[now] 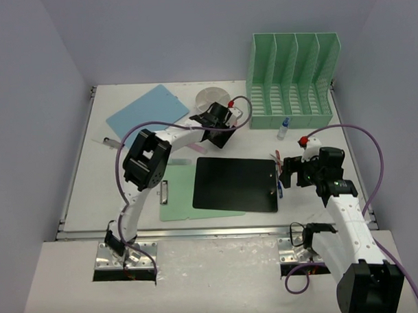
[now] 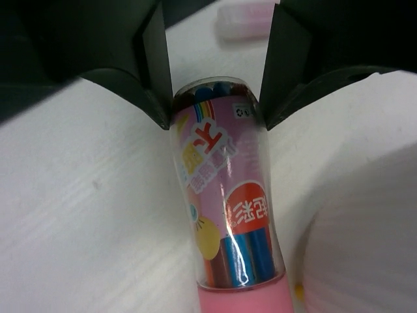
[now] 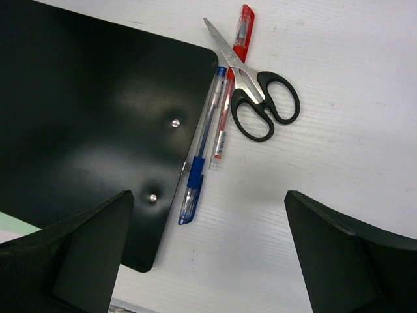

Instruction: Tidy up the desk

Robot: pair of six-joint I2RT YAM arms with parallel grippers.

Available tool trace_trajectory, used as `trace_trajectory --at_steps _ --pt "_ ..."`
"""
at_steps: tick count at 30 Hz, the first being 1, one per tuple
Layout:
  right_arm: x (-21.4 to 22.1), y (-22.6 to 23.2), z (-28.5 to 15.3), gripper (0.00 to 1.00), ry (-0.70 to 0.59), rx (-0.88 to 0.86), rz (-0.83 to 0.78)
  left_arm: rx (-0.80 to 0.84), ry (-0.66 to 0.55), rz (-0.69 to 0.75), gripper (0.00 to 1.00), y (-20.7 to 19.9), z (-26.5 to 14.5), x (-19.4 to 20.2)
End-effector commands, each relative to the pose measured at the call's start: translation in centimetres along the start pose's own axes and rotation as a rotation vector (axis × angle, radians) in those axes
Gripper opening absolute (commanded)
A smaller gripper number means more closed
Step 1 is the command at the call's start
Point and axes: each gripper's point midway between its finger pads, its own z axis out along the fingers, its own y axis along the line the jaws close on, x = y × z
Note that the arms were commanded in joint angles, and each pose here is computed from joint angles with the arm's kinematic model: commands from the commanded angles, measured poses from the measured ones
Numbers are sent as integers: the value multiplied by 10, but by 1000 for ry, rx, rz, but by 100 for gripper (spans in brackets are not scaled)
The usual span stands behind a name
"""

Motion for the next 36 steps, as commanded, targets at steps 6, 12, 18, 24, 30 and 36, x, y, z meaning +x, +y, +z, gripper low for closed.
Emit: trace_trajectory --at_steps 6,12,18,24,30,36 --pt "-10 -1 1 99 -37 2 -6 97 163 127 3 -14 -86 62" --pt "-11 0 1 99 -44 -4 -8 173 256 184 66 -23 -118 88" --pt "-10 1 1 99 -44 -7 -9 174 246 159 76 -21 -107 55" --pt "-11 0 0 99 -46 -3 -8 182 286 163 72 -25 -79 32" --pt "-11 0 0 99 -43 0 -5 191 362 175 60 -39 -61 46" --pt "-10 -1 1 99 -41 1 -5 211 432 162 47 -54 -52 66"
